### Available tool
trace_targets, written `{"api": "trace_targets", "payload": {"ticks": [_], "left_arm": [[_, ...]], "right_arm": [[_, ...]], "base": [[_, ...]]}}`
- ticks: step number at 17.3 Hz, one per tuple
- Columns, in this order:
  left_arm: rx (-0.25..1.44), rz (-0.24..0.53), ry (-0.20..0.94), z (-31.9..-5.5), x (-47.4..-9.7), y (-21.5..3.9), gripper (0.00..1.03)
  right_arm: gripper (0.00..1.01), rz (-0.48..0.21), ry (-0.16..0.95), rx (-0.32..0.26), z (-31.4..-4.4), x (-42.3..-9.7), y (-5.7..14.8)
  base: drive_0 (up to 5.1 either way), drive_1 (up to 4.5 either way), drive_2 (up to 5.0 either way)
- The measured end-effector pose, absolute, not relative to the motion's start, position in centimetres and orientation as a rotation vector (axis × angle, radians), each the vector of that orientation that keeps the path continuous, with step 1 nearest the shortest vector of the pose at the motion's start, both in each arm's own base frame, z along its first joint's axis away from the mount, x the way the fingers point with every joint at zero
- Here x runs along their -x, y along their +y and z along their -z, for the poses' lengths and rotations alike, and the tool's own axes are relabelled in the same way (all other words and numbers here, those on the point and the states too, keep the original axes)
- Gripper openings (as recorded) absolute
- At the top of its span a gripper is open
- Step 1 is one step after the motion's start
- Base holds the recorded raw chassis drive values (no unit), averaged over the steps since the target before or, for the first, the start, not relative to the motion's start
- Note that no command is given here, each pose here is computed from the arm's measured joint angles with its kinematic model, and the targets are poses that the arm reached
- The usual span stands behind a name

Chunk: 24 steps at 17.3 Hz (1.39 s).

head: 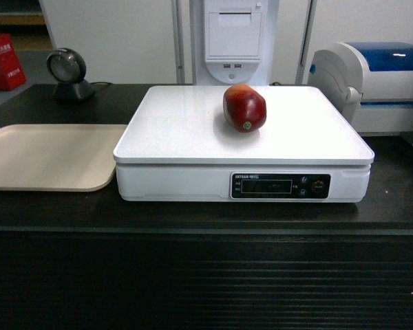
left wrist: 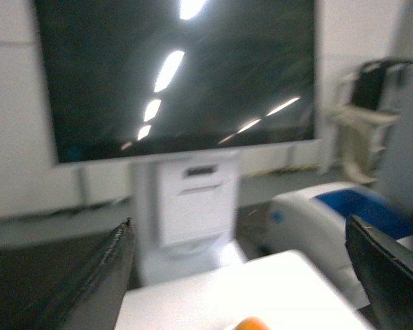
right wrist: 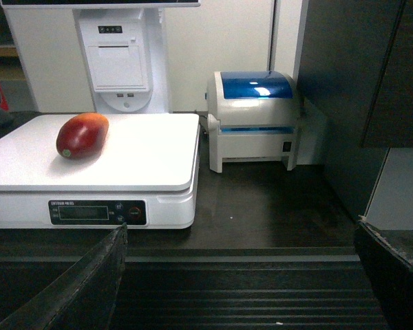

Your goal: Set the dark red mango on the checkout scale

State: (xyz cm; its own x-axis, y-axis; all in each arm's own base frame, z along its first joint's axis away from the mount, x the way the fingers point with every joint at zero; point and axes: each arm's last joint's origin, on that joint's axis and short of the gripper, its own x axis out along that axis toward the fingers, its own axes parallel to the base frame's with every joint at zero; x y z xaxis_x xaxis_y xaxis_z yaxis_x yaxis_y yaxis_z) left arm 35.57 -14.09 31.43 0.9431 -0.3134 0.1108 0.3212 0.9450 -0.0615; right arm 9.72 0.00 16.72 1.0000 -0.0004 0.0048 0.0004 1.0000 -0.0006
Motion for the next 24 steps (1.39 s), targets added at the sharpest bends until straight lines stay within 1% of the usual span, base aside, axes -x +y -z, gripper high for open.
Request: {"api": "trace_targets", "payload": {"ticks": [2,3,6,9,11,13,14,15,17,19,20,24], "left_arm": [[0.060,0.217,-0.061,-30.9,-34.5,-13.3,0.82],[0.047,0.150,-0.043,-30.1,-33.6,-12.6,0.76],[0.036,0.081,-0.034,-29.2,-32.4,-11.5,0.69],[0.029,0.024,-0.033,-27.9,-31.0,-9.4,0.58],[0.026,-0.034,-0.031,-25.9,-28.4,-6.4,0.38],[0.019,0.003,-0.006,-23.3,-25.3,-5.0,0.13],[0.014,-0.009,0.002,-21.1,-22.0,-3.0,0.02],[0.013,0.005,0.006,-19.4,-18.9,-1.8,0.02],[0.013,-0.007,0.007,-18.7,-17.5,-1.2,0.02],[0.013,0.004,0.011,-18.2,-16.4,-0.2,0.02],[0.014,-0.016,0.008,-18.0,-15.8,0.1,0.02],[0.013,-0.001,0.012,-17.4,-14.3,0.0,0.02]], "right_arm": [[0.98,0.000,-0.004,0.001,-16.7,-9.7,0.0],[0.98,0.001,-0.004,0.001,-16.7,-9.7,0.0],[0.98,0.001,-0.004,0.001,-16.7,-9.7,0.0],[0.98,0.000,-0.005,0.001,-16.7,-9.7,0.0],[0.98,0.000,-0.004,0.001,-16.7,-9.7,0.0],[0.98,0.000,-0.004,0.001,-16.7,-9.7,0.0],[0.98,0.000,-0.005,0.001,-16.7,-9.7,0.0],[0.98,0.000,-0.004,0.001,-16.7,-9.7,0.0],[0.98,0.000,-0.005,0.001,-16.7,-9.7,0.0],[0.98,0.000,-0.004,0.001,-16.7,-9.7,0.0],[0.98,0.001,-0.004,0.001,-16.7,-9.7,0.0],[0.98,0.000,-0.004,0.001,-16.7,-9.7,0.0]], "base": [[0.0,0.00,0.0],[0.0,0.00,0.0],[0.0,0.00,0.0],[0.0,0.00,0.0],[0.0,0.00,0.0],[0.0,0.00,0.0],[0.0,0.00,0.0],[0.0,0.00,0.0],[0.0,0.00,0.0],[0.0,0.00,0.0],[0.0,0.00,0.0],[0.0,0.00,0.0]]}}
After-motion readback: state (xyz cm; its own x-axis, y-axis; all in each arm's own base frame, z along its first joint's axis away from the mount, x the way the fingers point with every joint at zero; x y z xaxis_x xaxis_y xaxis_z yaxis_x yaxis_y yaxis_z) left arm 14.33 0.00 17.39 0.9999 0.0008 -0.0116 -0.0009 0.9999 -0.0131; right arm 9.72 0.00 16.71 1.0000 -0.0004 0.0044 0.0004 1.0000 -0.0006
